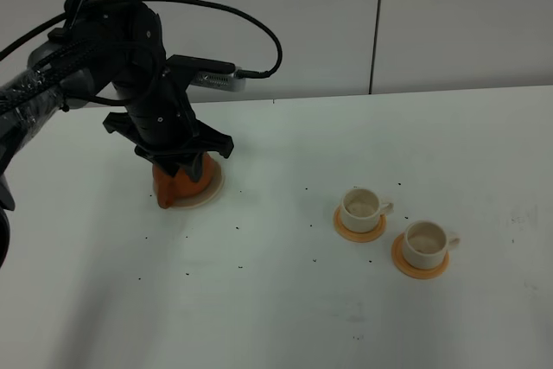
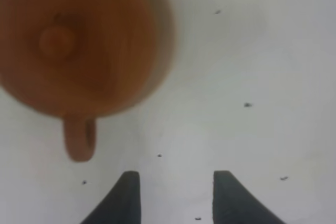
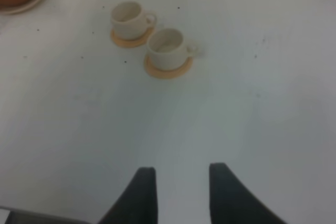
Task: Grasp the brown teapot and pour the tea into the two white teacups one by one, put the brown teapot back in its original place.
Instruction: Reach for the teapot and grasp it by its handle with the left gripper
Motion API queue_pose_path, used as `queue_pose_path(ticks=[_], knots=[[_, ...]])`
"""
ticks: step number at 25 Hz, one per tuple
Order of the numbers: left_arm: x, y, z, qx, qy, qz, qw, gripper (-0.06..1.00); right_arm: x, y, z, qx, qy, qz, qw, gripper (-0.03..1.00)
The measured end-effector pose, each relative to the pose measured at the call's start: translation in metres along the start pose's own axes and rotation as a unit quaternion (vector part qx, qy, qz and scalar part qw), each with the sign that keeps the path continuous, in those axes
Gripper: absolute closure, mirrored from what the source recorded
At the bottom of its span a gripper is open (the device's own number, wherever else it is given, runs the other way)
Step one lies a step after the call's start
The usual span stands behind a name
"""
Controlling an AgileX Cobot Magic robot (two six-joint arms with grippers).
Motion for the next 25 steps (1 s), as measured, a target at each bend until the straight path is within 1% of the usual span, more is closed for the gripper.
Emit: queue_pose_path(ticks=[5,9,12,16,18,22,25], knots=[[0.000,0.003,0.001,0.005,0.002,-0.009,1.000,0.55,0.000,0.000,0.000,0.000,0.000,0.000,1.000,0.73],[0.007,0.004,0.002,0.007,-0.004,-0.011,1.000,0.55,0.000,0.000,0.000,0.000,0.000,0.000,1.000,0.73],[0.008,0.006,0.015,0.014,0.009,-0.007,1.000,0.55,0.000,0.000,0.000,0.000,0.000,0.000,1.000,0.73],[0.007,0.021,0.041,0.035,0.033,-0.005,0.999,0.55,0.000,0.000,0.000,0.000,0.000,0.000,1.000,0.73],[0.014,0.028,0.048,0.044,0.032,-0.008,0.999,0.55,0.000,0.000,0.000,0.000,0.000,0.000,1.000,0.73],[0.023,0.033,0.052,0.044,0.027,-0.018,0.998,0.55,0.000,0.000,0.000,0.000,0.000,-0.001,1.000,0.73],[0.018,0.038,0.054,0.040,0.035,-0.030,0.998,0.55,0.000,0.000,0.000,0.000,0.000,-0.001,1.000,0.73]])
Point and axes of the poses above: a point on each arm's last joint axis where the gripper is mounted, x pointing back along that axis away from the gripper, y along the wrist's bending axis when the last joint is at zero, z = x × y, the point moved 9 cm from there along -x, pointing out along that axis toward the gripper, and after that the axes turned 8 degrees about -x, right-handed, at the moved point
